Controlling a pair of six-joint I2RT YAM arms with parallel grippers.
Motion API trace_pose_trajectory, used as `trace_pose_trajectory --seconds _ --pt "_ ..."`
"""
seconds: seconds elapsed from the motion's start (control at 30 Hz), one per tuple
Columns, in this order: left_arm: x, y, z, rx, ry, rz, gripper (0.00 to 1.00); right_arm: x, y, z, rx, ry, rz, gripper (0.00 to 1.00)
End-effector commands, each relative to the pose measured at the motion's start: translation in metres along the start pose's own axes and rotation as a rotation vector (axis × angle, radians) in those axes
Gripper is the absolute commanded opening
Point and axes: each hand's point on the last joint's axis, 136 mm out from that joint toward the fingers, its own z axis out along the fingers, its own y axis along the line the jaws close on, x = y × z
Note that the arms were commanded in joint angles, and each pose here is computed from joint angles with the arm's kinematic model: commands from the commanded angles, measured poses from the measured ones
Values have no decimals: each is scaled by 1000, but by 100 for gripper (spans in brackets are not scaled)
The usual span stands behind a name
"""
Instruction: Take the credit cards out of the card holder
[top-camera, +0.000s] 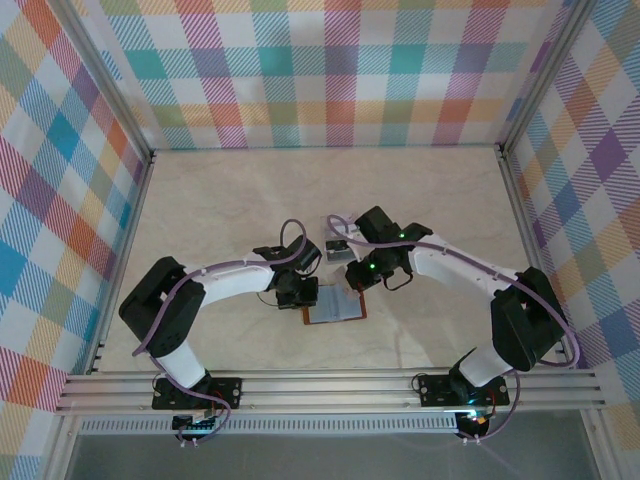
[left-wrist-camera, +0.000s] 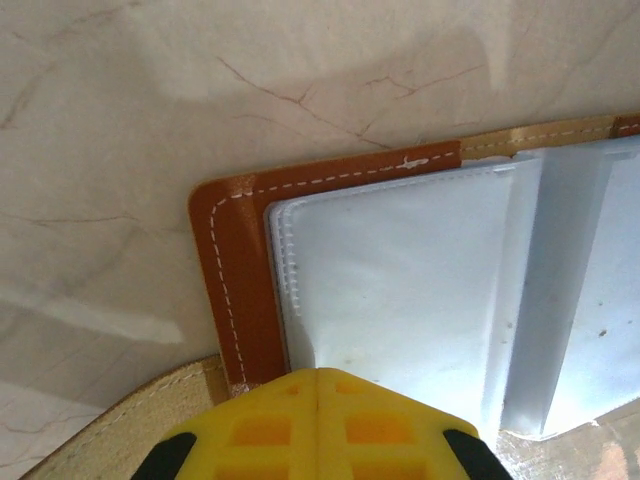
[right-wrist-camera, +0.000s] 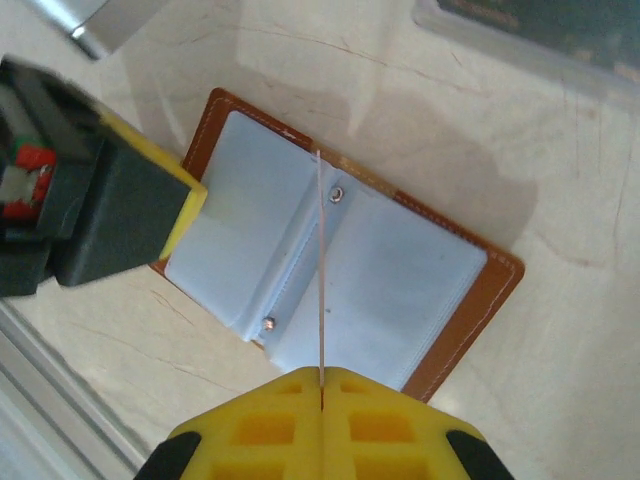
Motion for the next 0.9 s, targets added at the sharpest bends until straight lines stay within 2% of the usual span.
trace_pose_trajectory --seconds 0.0,0.17,0.27,0.87 --pt "-3 -3 -15 -10 -27 23 7 -1 2 -14 6 2 -358 1" --pt "-3 3 -19 -26 -48 17 8 5 -4 -18 31 53 -658 1" --pt "-3 4 -21 -26 -57 12 8 2 -9 -21 37 74 -774 1" --pt "13 42 -35 -46 -87 -69 10 -87 -59 -40 111 128 -1009 1"
